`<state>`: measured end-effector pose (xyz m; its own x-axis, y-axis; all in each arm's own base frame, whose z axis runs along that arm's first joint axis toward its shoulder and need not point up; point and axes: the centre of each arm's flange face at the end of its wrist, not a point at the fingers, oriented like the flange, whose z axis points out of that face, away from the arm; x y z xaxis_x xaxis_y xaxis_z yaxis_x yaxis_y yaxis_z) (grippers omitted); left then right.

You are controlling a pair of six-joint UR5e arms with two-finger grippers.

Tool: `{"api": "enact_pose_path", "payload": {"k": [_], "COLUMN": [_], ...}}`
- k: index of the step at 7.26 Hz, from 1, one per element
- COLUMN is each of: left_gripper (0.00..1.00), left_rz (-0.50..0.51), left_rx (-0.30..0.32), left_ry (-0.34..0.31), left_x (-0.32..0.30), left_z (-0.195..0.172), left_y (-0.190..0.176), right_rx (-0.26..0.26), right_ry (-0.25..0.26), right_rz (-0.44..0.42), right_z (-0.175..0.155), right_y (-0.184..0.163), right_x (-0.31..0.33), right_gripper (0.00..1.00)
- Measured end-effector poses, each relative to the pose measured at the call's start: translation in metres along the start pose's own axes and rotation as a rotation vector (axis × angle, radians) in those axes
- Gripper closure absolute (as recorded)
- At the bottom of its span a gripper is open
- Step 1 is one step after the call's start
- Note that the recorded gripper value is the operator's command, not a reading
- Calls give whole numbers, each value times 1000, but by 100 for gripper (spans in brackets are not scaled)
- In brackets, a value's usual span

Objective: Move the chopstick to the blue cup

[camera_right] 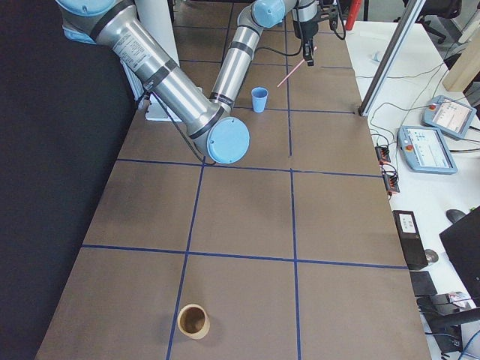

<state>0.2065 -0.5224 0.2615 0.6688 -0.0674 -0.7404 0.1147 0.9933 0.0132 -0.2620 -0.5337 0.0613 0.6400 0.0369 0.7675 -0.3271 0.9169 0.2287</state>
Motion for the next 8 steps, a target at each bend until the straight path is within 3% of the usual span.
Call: {"api": "enact_pose_path", "payload": {"k": [4, 8], "left_gripper": [0, 0], "left_rz": [38, 44], "left_rx": [-7, -18], "left_ry": [-37, -50], "left_x": [-48, -59], "left_z": [4, 11], "left_y": [-1, 0], "right_rx": [186, 196], "right_ry": [48, 29], "right_rz": [-139, -143], "right_z": [58, 85], "right_y": [100, 174], "right_x": [-100, -147], "right_gripper": [100, 100]}}
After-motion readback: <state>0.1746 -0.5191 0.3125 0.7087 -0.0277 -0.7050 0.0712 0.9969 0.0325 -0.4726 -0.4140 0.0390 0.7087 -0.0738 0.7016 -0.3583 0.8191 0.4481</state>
